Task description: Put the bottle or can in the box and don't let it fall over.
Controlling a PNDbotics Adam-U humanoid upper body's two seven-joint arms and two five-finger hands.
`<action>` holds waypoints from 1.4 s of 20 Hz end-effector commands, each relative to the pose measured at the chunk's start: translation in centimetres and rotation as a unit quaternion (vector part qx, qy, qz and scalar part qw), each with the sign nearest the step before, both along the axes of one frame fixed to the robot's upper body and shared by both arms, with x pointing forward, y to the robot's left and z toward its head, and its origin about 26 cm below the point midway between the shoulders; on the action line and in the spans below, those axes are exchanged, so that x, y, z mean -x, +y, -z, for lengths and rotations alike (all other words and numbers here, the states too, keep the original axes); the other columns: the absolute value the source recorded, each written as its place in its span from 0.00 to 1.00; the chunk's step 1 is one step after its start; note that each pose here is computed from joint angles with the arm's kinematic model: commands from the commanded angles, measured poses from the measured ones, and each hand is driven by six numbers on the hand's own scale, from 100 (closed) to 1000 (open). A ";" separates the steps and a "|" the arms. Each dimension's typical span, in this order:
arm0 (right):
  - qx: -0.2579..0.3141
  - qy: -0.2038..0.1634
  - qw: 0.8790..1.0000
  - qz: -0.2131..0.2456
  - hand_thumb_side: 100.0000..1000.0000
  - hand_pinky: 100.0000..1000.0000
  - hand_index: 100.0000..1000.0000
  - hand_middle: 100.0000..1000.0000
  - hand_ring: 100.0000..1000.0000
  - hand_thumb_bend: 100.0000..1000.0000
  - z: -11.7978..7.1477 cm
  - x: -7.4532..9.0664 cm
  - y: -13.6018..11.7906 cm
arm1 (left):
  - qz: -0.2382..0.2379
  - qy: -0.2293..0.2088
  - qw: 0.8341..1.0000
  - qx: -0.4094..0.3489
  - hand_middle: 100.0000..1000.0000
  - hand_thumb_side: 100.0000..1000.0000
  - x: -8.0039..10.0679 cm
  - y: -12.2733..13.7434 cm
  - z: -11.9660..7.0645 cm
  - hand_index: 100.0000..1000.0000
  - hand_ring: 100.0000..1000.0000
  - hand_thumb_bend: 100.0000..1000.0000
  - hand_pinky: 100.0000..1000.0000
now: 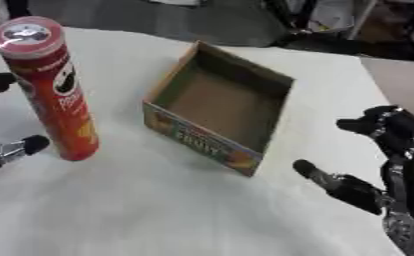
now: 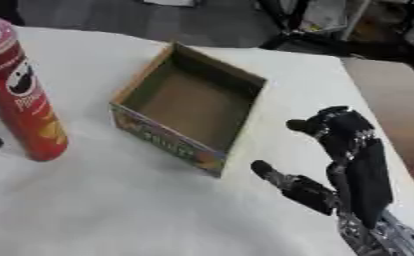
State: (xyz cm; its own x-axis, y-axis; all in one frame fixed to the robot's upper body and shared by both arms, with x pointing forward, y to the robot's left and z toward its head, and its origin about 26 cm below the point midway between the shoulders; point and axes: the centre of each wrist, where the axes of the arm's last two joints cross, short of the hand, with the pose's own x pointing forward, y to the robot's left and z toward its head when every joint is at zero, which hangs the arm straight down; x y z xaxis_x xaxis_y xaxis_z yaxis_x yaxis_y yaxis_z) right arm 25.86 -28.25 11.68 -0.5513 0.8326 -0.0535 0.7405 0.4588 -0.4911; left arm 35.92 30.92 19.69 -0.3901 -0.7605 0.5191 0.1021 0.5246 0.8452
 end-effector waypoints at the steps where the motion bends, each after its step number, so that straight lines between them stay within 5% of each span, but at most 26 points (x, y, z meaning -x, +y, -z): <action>1: 0.015 -0.009 1.000 -0.004 0.14 0.50 0.58 0.38 0.36 0.81 -1.2 0.1 -0.8 | -0.013 -0.016 1.000 0.008 0.99 0.55 -0.5 0.2 -1.0 0.99 1.00 0.64 1.00; 28: 0.001 -0.032 0.999 0.037 0.15 0.50 0.58 0.38 0.36 0.82 -1.4 0.2 -2.0 | 0.011 -0.022 1.000 0.008 0.99 0.60 -4.2 -1.4 -1.3 0.99 1.00 0.65 1.00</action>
State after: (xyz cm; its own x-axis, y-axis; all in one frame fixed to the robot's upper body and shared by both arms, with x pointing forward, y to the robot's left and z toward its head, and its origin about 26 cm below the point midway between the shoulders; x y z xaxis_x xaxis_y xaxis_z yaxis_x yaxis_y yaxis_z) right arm 25.77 -30.04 12.24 -0.4850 0.8717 -0.0697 0.7898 0.4024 -0.4629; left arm 40.05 29.40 19.94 -0.4136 -0.7354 0.5368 0.1051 0.5470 0.8305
